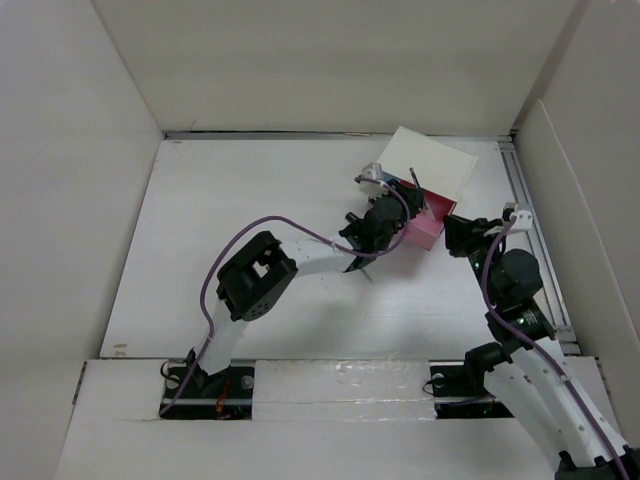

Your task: Organize the desk

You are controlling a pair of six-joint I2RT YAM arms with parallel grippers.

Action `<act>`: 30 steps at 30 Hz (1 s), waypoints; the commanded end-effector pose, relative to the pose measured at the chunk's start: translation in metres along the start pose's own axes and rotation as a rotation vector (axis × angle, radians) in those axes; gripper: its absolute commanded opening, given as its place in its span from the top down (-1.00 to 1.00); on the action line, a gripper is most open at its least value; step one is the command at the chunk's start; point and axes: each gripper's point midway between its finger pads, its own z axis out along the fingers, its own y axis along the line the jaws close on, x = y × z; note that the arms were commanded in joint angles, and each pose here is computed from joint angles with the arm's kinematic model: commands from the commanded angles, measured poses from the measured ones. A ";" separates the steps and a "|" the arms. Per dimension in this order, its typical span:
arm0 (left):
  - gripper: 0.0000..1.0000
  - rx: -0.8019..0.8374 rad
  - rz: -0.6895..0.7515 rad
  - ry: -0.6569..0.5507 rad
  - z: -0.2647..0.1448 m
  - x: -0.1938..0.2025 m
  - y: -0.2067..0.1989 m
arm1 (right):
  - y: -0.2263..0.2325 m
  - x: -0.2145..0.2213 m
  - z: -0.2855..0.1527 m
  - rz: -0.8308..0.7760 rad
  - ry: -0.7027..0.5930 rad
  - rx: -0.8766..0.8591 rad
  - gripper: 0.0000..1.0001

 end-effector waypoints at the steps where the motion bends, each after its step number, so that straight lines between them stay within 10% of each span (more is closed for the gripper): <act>1: 0.57 0.049 -0.024 -0.068 -0.006 -0.019 -0.029 | 0.007 -0.012 0.003 0.012 -0.035 -0.025 0.48; 11: 0.15 0.035 0.018 -0.105 -0.020 -0.032 -0.040 | 0.007 -0.007 0.006 0.013 -0.019 -0.025 0.48; 19: 0.65 -0.016 0.211 -0.232 -0.091 -0.099 -0.055 | 0.010 -0.004 0.009 0.006 -0.002 -0.038 0.99; 30: 0.70 -0.472 0.403 0.016 -0.179 -0.058 0.127 | 0.034 0.017 0.022 -0.027 0.095 -0.181 0.84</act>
